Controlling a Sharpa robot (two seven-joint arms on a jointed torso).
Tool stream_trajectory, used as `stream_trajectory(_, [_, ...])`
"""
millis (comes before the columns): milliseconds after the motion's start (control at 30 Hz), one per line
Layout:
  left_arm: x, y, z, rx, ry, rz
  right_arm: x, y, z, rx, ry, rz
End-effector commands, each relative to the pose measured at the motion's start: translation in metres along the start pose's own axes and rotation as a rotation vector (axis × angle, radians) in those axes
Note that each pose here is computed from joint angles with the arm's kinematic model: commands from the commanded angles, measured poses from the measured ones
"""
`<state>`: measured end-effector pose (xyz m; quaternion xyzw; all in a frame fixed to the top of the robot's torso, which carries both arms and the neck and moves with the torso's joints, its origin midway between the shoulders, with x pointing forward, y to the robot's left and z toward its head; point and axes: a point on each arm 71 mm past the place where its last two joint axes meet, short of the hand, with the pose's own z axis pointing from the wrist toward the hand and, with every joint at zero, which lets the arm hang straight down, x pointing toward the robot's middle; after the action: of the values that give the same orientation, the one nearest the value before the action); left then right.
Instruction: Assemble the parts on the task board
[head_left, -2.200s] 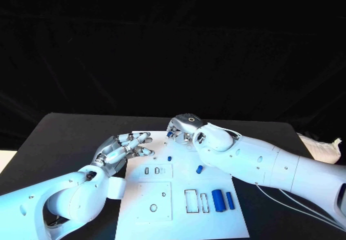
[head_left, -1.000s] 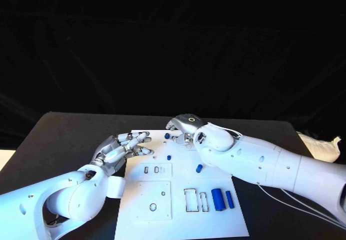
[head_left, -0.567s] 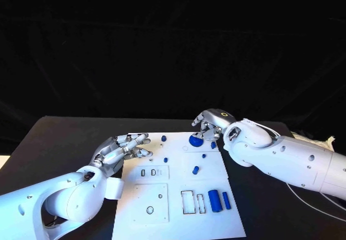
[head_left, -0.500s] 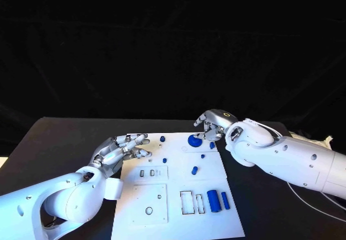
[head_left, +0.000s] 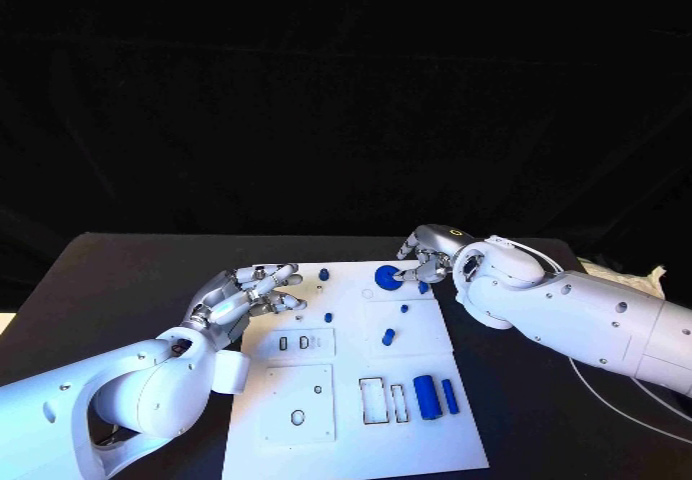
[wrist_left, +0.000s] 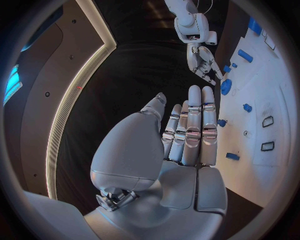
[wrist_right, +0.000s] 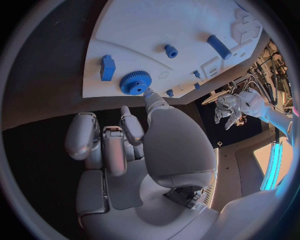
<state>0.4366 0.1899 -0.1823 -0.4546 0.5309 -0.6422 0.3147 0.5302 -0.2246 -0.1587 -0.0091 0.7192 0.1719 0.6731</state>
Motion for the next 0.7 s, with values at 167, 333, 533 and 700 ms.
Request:
stream_trajectory(167, [0.0031, 0.0003, 0.0009, 0.000, 0.022, -0.014, 0.007, 0.006, 0.005, 0.009, 0.025, -0.047])
stream_trajectory(333, [0.0033, 0.0006, 0.0011, -0.002, 0.021, -0.013, 0.009, 0.012, 0.007, -0.001, 0.018, -0.069])
stream_trajectory(533, [0.0038, 0.0008, 0.0014, -0.003, 0.022, -0.014, 0.014, 0.016, 0.010, -0.008, 0.032, -0.092])
stream_trajectory(700, [0.0037, 0.0009, 0.0015, -0.004, 0.020, -0.013, 0.018, 0.018, 0.012, -0.012, 0.053, -0.101])
